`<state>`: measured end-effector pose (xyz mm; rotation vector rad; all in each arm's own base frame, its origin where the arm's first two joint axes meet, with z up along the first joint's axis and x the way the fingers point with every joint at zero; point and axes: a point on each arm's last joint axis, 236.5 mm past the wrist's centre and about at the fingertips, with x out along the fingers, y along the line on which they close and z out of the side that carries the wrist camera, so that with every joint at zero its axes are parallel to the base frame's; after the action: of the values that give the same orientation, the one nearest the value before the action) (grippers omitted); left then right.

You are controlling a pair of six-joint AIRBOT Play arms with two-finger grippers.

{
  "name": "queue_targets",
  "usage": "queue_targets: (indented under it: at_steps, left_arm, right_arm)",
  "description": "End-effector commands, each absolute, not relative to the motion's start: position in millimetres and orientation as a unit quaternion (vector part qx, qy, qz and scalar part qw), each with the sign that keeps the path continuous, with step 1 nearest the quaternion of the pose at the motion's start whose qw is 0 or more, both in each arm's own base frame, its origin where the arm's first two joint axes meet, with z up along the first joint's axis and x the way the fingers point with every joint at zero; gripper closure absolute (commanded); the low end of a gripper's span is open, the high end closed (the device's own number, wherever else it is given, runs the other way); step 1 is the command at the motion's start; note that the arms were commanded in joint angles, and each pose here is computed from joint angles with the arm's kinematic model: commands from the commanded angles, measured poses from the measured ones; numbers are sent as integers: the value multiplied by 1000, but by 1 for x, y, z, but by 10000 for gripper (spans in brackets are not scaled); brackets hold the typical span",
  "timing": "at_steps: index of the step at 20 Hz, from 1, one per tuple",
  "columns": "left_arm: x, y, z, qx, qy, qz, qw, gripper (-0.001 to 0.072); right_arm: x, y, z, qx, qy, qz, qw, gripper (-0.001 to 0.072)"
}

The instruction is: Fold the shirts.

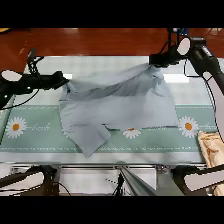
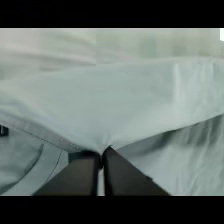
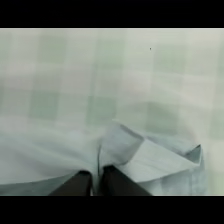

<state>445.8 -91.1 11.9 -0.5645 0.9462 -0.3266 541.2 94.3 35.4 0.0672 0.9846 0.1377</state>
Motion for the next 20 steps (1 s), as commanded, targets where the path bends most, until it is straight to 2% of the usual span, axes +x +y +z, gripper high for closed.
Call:
queue_targets:
  at_steps: [1, 2, 4, 5, 7, 10, 13, 16, 18, 20]
  left_arm:
    - [435, -87, 10, -274, 475, -172, 818, 366]
    - [435, -77, 22, -279, 474, -176, 816, 274]
    - [430, -47, 51, -314, 482, -171, 800, 274]
    - [421, -28, 61, -344, 498, -150, 782, 274]
    - [386, 3, 62, -352, 550, -125, 747, 274]
    - [313, 22, 25, -327, 641, -87, 689, 275]
    - [258, -8, -22, -368, 675, -77, 635, 273]
    - [217, -42, -58, -396, 695, -107, 591, 272]
    - [212, -50, -72, -414, 688, -101, 587, 53]
    - [212, -50, -83, -421, 682, -85, 591, 48]
  right_arm:
    - [527, 90, 31, 0, 500, 73, 863, 203]
    - [521, 81, 42, -42, 500, 79, 861, 164]
    - [502, 35, 71, -149, 513, 37, 845, 164]
    - [492, 5, 91, -176, 512, -3, 841, 165]
    - [471, -31, 117, -154, 517, -43, 841, 166]
    - [423, -83, 115, -75, 578, -83, 808, 171]
    - [389, -88, 91, 49, 628, -25, 776, 171]
    - [368, -92, 73, 140, 635, 8, 760, 171]
    - [360, -101, 63, 176, 626, 3, 759, 171]
    - [353, -105, 53, 196, 622, 3, 758, 171]
